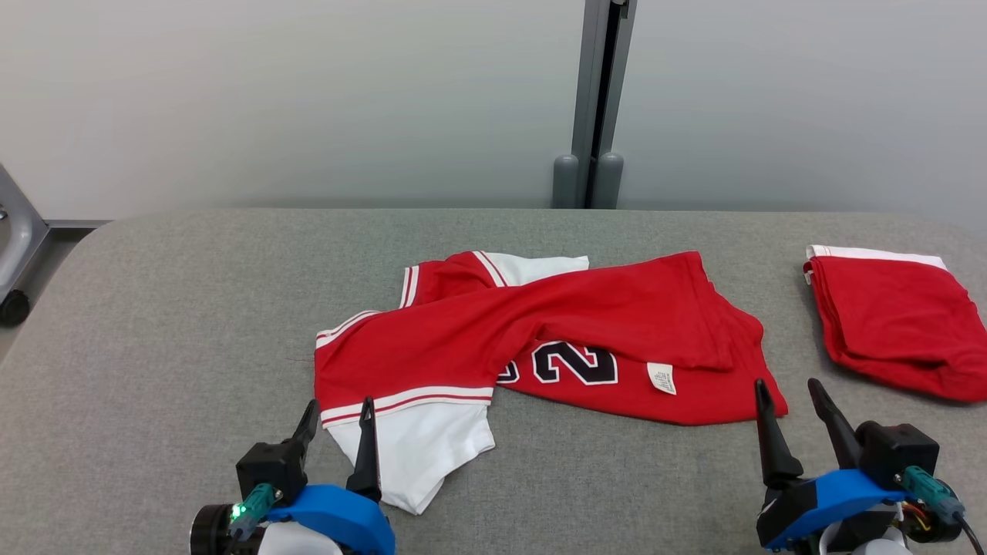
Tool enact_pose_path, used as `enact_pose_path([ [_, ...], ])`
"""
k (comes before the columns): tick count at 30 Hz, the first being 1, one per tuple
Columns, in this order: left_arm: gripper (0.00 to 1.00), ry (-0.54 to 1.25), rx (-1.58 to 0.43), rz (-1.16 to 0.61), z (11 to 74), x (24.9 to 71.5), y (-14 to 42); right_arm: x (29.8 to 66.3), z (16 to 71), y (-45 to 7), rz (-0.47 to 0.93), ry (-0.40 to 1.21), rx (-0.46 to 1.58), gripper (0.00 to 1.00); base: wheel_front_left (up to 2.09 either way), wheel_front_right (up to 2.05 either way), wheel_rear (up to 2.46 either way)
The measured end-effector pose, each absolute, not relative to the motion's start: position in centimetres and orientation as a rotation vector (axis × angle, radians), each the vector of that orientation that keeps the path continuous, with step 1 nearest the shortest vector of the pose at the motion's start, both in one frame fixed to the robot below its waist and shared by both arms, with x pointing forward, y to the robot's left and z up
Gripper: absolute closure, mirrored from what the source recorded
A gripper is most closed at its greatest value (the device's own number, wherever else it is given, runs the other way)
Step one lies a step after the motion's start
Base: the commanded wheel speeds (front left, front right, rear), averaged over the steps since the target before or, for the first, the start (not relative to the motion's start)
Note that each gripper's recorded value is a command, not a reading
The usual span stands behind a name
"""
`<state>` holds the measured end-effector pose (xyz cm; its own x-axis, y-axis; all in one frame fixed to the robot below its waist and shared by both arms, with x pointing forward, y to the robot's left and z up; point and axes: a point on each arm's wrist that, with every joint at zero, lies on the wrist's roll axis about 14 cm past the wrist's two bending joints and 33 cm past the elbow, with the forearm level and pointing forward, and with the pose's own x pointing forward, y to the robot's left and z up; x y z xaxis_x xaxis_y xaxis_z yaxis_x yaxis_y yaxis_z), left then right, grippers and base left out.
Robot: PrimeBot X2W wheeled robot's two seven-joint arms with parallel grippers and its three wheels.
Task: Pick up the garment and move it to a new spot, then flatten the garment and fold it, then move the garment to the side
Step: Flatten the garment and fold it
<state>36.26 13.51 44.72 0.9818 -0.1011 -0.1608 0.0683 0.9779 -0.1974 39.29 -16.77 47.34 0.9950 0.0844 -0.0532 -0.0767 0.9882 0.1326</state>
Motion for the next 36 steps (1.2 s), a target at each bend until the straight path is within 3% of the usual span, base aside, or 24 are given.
enact_pose_path([
  [15,0.0,0.568,-0.33,-0.033,36.8,32.1,11.8,38.9,46.3,-17.0,0.074,0.084,0.131,0.0,0.0,0.0,0.0],
  [33,0.0,0.727,-0.371,-0.074,34.9,32.8,8.9,39.0,45.2,-18.5,0.029,0.112,0.133,0.0,0.0,0.0,0.0],
  [35,0.04,0.721,-0.369,-0.082,34.9,33.1,8.7,39.2,45.3,-18.6,0.026,0.109,0.133,0.0,0.0,0.0,0.0],
  [36,0.41,0.715,-0.367,-0.085,34.9,33.3,8.6,39.3,45.3,-18.6,0.025,0.108,0.133,0.0,0.0,0.0,0.0],
])
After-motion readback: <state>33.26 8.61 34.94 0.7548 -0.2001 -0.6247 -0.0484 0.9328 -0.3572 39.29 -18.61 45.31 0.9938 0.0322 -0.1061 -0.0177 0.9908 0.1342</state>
